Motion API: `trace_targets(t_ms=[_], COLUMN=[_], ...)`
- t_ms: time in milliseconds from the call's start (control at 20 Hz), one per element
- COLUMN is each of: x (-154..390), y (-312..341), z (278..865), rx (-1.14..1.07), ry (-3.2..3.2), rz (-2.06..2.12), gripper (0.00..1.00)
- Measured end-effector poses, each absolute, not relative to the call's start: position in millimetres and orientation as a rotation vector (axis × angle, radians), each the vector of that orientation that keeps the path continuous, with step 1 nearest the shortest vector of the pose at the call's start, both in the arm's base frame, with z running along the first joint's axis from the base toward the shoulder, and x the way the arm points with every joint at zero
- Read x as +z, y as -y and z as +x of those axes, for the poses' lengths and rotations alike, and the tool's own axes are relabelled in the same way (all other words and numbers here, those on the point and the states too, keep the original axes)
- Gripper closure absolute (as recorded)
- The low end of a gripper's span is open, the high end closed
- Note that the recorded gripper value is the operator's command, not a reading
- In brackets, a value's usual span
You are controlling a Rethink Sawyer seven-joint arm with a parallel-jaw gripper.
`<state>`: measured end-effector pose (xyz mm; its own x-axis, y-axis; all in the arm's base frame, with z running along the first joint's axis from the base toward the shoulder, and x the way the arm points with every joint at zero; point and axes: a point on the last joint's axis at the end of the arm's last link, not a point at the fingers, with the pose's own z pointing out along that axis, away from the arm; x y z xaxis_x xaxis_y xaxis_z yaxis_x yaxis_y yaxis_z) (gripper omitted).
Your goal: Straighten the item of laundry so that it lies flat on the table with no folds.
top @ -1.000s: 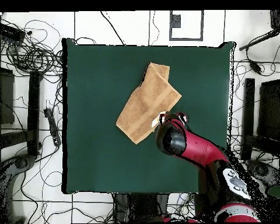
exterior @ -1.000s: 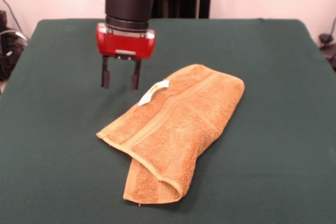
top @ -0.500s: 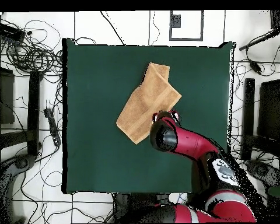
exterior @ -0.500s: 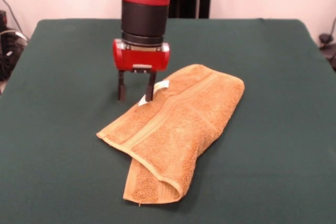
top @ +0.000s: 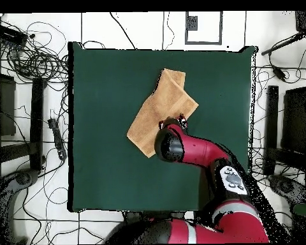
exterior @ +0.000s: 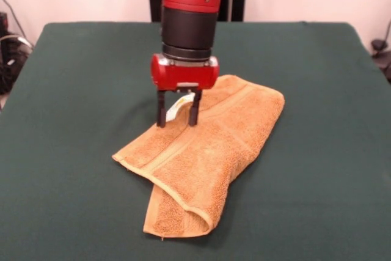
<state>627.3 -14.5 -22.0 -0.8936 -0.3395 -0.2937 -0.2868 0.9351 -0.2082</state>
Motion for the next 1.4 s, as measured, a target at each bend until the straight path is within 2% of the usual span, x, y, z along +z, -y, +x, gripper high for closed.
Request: trace_targets(t_ms=[600,1400], x=[-16,-20], y=[-24,9], z=[641,654], rx=[-0.254,-0.316], ry=[-2.711,-2.757], rz=[-0.566,-0.552], gripper=[0.0,0.0])
